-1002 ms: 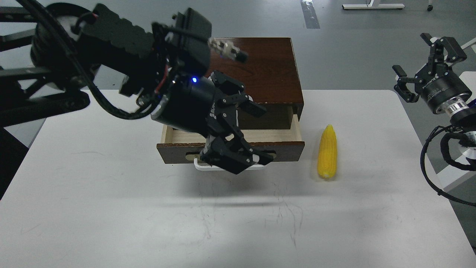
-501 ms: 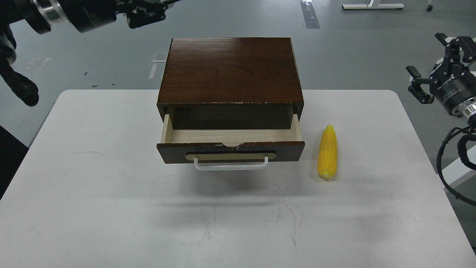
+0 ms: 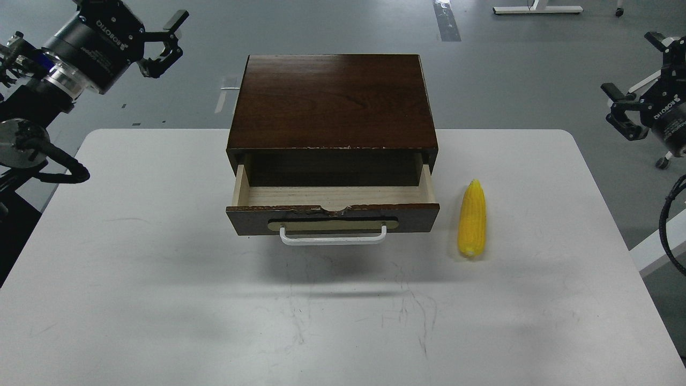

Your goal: Put corn in drawer with both arms

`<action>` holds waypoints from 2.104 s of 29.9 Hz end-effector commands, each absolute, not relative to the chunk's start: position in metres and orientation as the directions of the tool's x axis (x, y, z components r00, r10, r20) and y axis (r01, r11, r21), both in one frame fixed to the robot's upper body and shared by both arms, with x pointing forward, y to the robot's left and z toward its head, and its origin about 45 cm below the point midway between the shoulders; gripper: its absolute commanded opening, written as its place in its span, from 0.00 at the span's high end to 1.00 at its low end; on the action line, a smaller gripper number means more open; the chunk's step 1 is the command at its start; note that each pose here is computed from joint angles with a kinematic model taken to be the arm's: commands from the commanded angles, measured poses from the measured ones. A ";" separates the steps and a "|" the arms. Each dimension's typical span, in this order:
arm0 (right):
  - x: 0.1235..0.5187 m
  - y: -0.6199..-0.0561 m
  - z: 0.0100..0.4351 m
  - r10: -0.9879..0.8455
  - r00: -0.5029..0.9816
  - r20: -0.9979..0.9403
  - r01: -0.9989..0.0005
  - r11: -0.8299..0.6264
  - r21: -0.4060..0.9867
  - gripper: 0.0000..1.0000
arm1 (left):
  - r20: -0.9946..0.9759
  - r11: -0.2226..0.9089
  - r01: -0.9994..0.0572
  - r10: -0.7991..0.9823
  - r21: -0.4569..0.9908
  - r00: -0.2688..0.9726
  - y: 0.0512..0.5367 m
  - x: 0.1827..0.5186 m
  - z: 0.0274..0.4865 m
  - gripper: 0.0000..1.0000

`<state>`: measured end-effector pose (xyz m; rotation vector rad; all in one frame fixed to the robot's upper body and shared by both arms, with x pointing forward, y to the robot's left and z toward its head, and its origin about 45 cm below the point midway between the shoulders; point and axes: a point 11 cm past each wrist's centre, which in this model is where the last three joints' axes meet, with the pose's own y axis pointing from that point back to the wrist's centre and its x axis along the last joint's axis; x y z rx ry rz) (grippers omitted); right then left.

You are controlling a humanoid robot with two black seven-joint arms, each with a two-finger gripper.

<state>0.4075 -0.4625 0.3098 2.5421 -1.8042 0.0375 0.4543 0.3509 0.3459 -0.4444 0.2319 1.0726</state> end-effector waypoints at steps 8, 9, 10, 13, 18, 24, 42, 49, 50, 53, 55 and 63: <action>0.363 -0.441 0.284 -0.615 0.647 0.451 -0.762 -0.507 0.402 0.00 | -0.412 0.402 -0.889 0.788 -0.218 0.458 0.347 0.454 0.333 0.01; 0.359 -0.439 0.276 -0.581 0.673 0.458 -0.740 -0.511 0.437 0.00 | -0.411 0.404 -0.888 0.788 -0.218 0.459 0.346 0.454 0.333 0.01; 0.352 -0.436 0.262 -0.520 0.712 0.472 -0.702 -0.509 0.498 0.00 | -0.413 0.407 -0.887 0.785 -0.219 0.462 0.345 0.454 0.333 0.01; 0.344 -0.439 0.245 -0.434 0.736 0.519 -0.677 -0.472 0.565 0.00 | -0.410 0.406 -0.887 0.787 -0.218 0.461 0.346 0.454 0.333 0.01; 0.330 -0.446 0.220 -0.356 0.785 0.507 -0.619 -0.432 0.656 0.00 | -0.410 0.407 -0.887 0.786 -0.218 0.462 0.345 0.454 0.333 0.01; 0.346 -0.424 0.197 -0.346 0.802 0.488 -0.598 -0.437 0.672 0.00 | -0.410 0.407 -0.887 0.787 -0.218 0.462 0.345 0.454 0.333 0.01; 0.389 -0.328 0.142 -0.143 0.883 0.447 -0.456 -0.484 0.747 0.00 | -0.412 0.419 -0.881 0.779 -0.218 0.473 0.339 0.455 0.331 0.01; 0.389 -0.313 0.128 -0.122 0.898 0.423 -0.426 -0.486 0.763 0.00 | -0.411 0.420 -0.881 0.779 -0.217 0.472 0.339 0.455 0.331 0.01; 0.388 -0.312 0.127 -0.123 0.899 0.421 -0.424 -0.488 0.763 0.00 | -0.411 0.419 -0.882 0.780 -0.217 0.472 0.339 0.455 0.331 0.01; 0.389 -0.312 0.127 -0.123 0.898 0.423 -0.426 -0.488 0.762 0.07 | -0.411 0.417 -0.882 0.780 -0.220 0.472 0.339 0.455 0.332 0.01; 0.389 -0.312 0.127 -0.124 0.897 0.424 -0.427 -0.489 0.761 0.20 | -0.411 0.418 -0.882 0.780 -0.218 0.472 0.339 0.455 0.331 0.01; 0.389 -0.315 0.128 -0.130 0.891 0.436 -0.439 -0.494 0.751 0.70 | -0.407 0.414 -0.883 0.784 -0.219 0.469 0.342 0.455 0.333 0.01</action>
